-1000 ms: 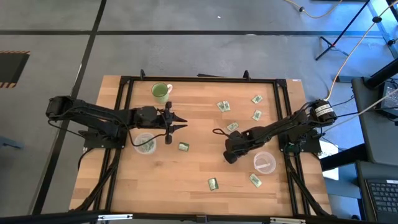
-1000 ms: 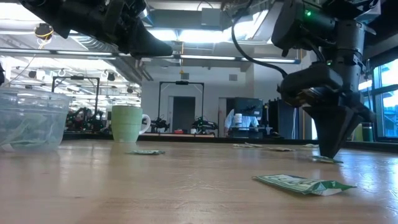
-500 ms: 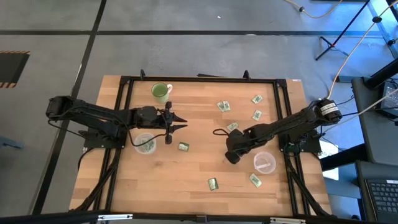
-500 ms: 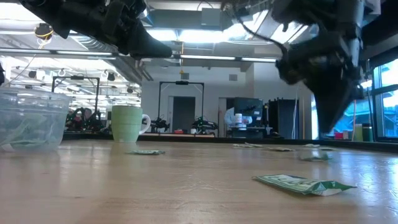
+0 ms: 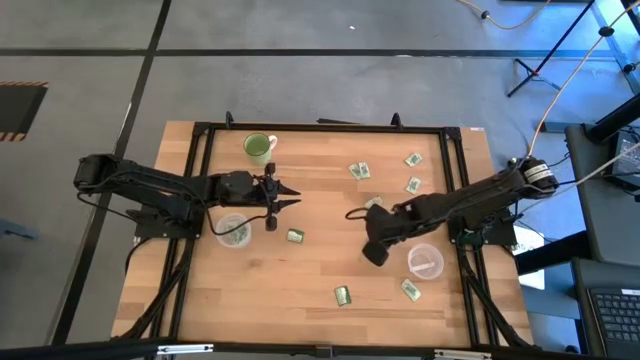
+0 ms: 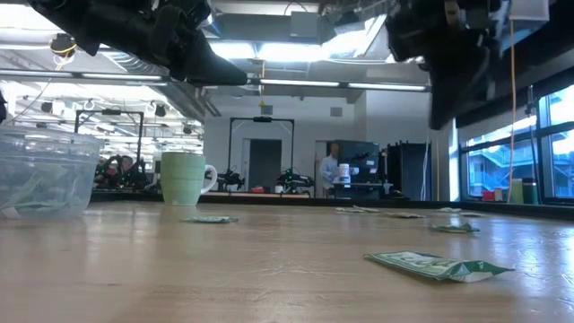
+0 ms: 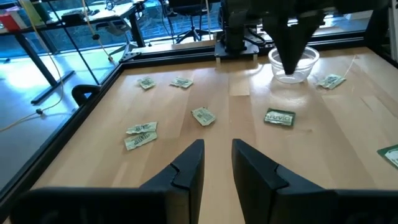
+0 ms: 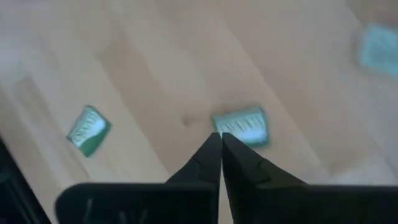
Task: Pick and place items into bin
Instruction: Put the truvia packet into the right transparent bin
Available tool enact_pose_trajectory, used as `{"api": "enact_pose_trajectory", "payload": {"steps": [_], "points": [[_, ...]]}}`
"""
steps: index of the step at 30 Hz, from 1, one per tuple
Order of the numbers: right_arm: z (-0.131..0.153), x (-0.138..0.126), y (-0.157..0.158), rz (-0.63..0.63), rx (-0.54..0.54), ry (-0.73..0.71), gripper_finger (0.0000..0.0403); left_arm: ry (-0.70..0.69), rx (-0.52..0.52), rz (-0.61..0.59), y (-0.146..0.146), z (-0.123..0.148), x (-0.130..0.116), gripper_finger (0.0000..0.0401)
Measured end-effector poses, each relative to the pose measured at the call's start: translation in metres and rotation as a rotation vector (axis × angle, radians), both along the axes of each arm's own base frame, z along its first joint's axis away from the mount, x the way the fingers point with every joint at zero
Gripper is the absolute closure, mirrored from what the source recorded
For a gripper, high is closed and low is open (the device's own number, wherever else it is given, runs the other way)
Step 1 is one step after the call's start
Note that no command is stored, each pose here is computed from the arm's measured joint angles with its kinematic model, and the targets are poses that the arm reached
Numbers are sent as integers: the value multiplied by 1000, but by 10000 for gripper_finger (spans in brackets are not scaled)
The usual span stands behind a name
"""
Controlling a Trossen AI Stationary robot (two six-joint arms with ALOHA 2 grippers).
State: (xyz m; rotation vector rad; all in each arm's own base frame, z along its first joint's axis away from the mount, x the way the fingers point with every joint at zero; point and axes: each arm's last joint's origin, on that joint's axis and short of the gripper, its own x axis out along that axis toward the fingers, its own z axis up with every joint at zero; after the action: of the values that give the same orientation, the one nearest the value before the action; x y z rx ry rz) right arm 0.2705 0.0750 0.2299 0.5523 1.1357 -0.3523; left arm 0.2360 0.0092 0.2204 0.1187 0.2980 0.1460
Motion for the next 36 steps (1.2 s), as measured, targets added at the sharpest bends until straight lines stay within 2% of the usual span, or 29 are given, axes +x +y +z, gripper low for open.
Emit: {"api": "enact_pose_trajectory", "payload": {"steps": [5,10,15,18,22,28,32,36], "points": [[3,6,2,90,-21,-74,371,3,0,0,0,0,0,324],[3,6,2,87,-20,-71,369,5,1,0,0,0,0,324],[2,4,1,19,8,-50,362,6,5,-2,0,0,0,324],[0,0,0,-40,16,2,337,5,5,-2,0,0,0,324],[-3,-6,-2,-99,19,63,280,5,5,-2,0,0,0,324],[-17,-11,-4,-115,5,75,207,5,5,-2,0,0,0,324],[-30,-10,-4,-203,53,35,189,14,5,-2,0,-1,0,324],[-51,-17,-8,-286,57,91,187,46,5,-2,0,-4,-1,324]]}}
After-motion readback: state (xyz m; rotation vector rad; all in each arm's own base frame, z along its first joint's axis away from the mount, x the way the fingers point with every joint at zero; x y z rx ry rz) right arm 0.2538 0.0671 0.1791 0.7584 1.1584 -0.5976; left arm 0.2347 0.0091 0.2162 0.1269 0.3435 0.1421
